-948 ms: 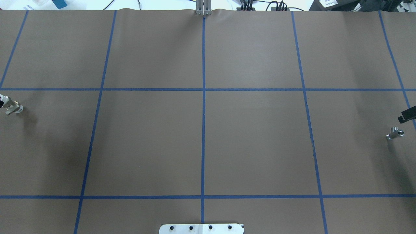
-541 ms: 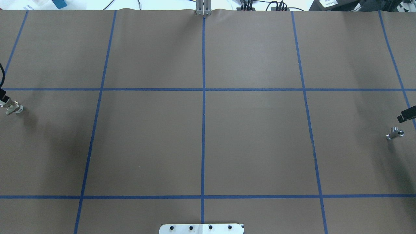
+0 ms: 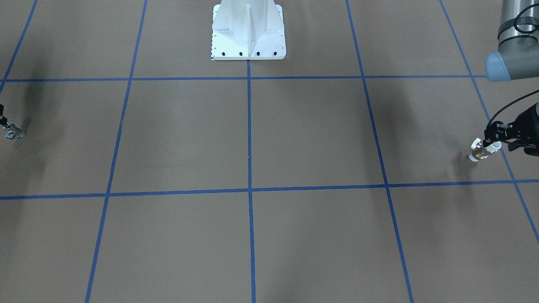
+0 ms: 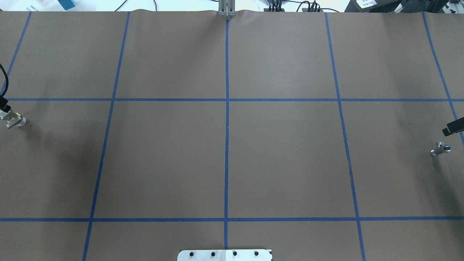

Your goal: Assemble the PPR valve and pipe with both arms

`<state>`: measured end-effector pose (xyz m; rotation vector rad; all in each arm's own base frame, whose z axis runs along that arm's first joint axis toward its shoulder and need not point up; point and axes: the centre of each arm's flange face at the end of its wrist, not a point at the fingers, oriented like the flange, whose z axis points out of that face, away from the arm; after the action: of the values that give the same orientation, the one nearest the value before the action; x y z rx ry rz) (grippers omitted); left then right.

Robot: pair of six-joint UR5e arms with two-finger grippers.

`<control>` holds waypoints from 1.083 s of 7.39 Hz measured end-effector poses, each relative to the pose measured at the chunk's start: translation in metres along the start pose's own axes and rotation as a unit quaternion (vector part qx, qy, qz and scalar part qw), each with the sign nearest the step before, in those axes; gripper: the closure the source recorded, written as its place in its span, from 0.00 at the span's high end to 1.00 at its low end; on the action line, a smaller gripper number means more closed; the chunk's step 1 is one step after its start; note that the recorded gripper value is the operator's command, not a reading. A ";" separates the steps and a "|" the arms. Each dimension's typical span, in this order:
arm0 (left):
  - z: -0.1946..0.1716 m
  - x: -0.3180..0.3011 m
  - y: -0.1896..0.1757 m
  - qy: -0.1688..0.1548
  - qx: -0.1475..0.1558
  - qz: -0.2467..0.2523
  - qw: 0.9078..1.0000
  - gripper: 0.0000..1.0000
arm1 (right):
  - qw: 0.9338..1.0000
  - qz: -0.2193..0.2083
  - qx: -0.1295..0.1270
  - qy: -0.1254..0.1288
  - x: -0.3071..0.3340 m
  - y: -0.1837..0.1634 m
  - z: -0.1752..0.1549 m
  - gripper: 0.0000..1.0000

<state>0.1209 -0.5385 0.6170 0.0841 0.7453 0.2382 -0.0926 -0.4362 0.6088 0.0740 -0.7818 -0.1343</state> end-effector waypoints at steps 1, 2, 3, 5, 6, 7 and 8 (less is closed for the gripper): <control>0.001 -0.001 0.001 0.000 -0.001 0.000 1.000 0.64 | 1.000 0.000 0.000 0.000 0.000 0.000 0.000 1.00; 0.002 -0.002 0.001 -0.001 -0.002 0.000 1.000 0.64 | 1.000 0.000 0.000 0.000 0.000 0.000 0.000 1.00; 0.002 -0.002 0.001 -0.001 -0.003 -0.001 1.000 0.58 | 1.000 0.000 0.000 0.000 0.000 0.000 0.000 1.00; 0.003 -0.002 0.001 0.000 -0.005 -0.004 1.000 0.33 | 1.000 0.000 0.000 0.000 0.000 0.000 0.000 1.00; 0.004 -0.002 0.001 0.000 -0.005 -0.004 1.000 0.18 | 1.000 0.000 0.001 0.000 0.000 0.000 -0.001 1.00; 0.004 -0.002 0.001 0.000 -0.005 -0.004 1.000 0.00 | 1.000 0.000 0.001 -0.001 0.000 0.000 -0.001 1.00; 0.004 -0.001 0.001 0.001 -0.006 -0.004 1.000 0.00 | 1.000 0.000 0.001 -0.001 0.000 0.000 -0.001 1.00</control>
<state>0.1229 -0.5381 0.6207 0.0700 0.7464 0.2344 -0.0922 -0.4363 0.6079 0.0754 -0.7836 -0.1335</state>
